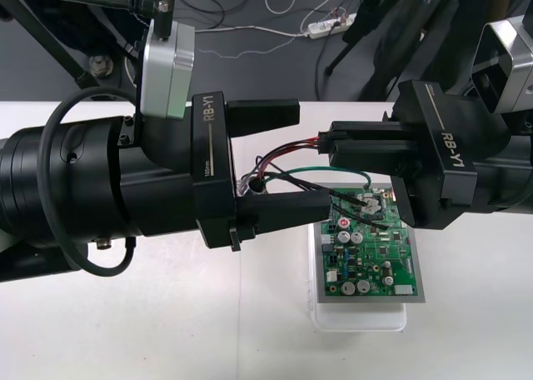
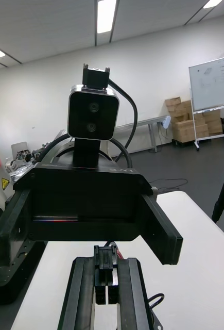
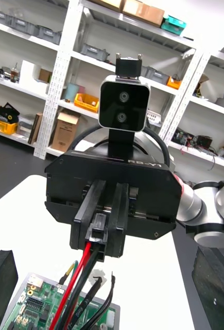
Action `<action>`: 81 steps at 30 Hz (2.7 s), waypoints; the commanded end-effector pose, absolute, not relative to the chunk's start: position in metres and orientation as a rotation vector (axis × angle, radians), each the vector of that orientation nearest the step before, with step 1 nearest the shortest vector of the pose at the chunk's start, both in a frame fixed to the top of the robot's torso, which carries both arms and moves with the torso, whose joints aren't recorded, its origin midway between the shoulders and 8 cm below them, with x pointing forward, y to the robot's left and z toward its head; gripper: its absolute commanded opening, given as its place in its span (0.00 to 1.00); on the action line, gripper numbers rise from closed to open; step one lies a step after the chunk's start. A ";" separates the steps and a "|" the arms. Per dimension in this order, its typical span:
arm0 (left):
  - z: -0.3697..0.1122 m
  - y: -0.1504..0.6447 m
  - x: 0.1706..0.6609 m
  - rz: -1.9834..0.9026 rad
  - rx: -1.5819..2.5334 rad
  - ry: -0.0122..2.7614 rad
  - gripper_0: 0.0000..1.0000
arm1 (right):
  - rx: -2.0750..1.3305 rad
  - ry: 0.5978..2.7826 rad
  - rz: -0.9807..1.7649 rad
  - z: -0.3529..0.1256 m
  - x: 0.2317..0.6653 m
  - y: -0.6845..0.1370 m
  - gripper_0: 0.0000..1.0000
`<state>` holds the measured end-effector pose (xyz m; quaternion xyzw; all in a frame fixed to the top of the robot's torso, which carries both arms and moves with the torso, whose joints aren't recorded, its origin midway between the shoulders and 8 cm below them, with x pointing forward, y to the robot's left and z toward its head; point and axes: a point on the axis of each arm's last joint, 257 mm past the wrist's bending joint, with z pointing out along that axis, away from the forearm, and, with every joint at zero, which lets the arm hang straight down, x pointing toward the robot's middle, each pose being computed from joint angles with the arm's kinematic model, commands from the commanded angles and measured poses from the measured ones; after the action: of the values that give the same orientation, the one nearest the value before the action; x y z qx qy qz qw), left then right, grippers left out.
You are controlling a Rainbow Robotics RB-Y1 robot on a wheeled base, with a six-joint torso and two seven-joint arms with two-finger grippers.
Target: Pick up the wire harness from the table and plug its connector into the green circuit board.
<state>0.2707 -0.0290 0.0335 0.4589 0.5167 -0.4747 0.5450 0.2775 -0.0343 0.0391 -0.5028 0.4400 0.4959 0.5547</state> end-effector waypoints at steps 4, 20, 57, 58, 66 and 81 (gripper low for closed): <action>0.045 -0.028 0.270 -1.094 1.167 1.111 1.00 | -1.182 0.984 1.126 0.052 0.273 -0.036 0.02; 0.047 -0.027 0.279 -1.078 1.223 1.047 1.00 | -1.177 0.982 1.142 0.053 0.271 -0.037 0.02; 0.044 -0.035 0.273 -1.118 1.223 1.052 0.42 | -1.184 0.980 1.174 0.051 0.265 -0.032 0.01; 0.044 -0.035 0.272 -1.121 1.224 1.051 0.39 | -1.183 0.982 1.173 0.051 0.266 -0.032 0.01; 0.049 -0.037 0.272 -1.129 1.216 1.045 0.38 | -1.181 0.981 1.177 0.051 0.266 -0.032 0.01; 0.052 -0.045 0.271 -1.144 1.200 1.036 0.38 | -1.185 0.980 1.181 0.051 0.264 -0.031 0.01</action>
<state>0.2709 -0.0360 0.0335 0.5341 0.4356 -0.4601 0.5598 0.2761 -0.0343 0.0407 -0.5018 0.4380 0.4983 0.5550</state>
